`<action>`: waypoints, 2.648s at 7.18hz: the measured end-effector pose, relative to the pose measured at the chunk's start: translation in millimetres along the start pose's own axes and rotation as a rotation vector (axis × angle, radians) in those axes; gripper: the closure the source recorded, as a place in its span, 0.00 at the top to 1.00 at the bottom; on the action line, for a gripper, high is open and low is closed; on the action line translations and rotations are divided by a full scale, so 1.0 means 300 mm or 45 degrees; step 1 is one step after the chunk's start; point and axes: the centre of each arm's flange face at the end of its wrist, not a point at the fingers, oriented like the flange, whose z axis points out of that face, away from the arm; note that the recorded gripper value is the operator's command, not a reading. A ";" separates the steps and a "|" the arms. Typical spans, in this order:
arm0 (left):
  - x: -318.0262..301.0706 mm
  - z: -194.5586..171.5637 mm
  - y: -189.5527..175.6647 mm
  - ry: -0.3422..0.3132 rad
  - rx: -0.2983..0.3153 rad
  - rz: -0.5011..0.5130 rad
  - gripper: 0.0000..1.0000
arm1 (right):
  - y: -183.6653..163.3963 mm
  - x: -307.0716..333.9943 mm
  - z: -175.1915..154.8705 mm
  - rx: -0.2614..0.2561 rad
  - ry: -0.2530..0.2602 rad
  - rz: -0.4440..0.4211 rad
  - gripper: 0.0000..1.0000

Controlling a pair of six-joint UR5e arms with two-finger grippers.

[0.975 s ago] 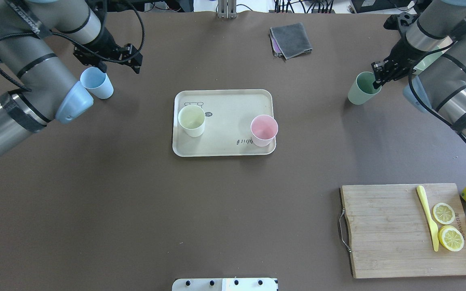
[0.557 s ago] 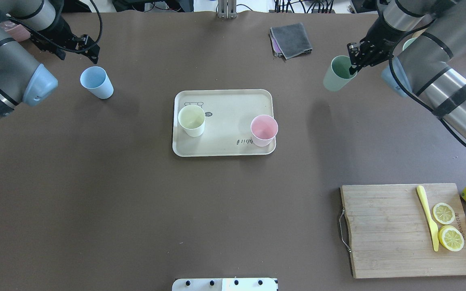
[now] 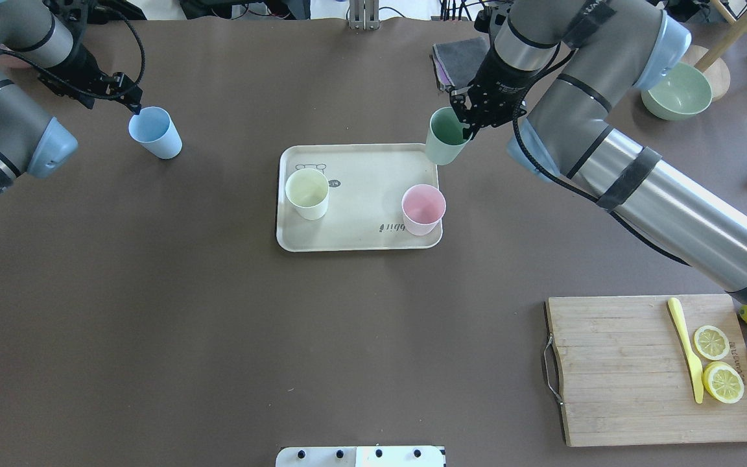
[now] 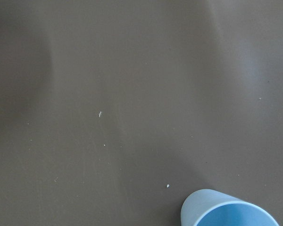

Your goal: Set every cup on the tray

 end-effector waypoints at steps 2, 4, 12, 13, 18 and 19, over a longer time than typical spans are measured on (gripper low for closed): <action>0.035 0.051 0.039 0.018 -0.033 0.004 0.04 | 0.057 -0.118 0.062 0.018 0.020 -0.009 0.00; 0.049 0.073 0.055 0.023 -0.045 -0.007 0.00 | 0.072 -0.155 0.103 0.043 0.031 -0.017 0.00; 0.765 -0.079 -0.007 0.225 -0.094 -0.188 0.00 | -0.035 -0.113 -0.012 0.116 0.023 0.037 1.00; 0.884 -0.057 0.022 0.221 -0.089 -0.197 0.00 | -0.072 -0.041 -0.053 0.112 0.016 0.026 1.00; 1.050 0.015 0.067 0.176 -0.055 -0.184 0.98 | -0.144 0.338 -0.091 0.096 0.065 -0.030 1.00; 1.031 0.001 0.049 0.173 -0.044 -0.179 0.98 | -0.145 0.351 -0.100 0.096 0.062 -0.030 1.00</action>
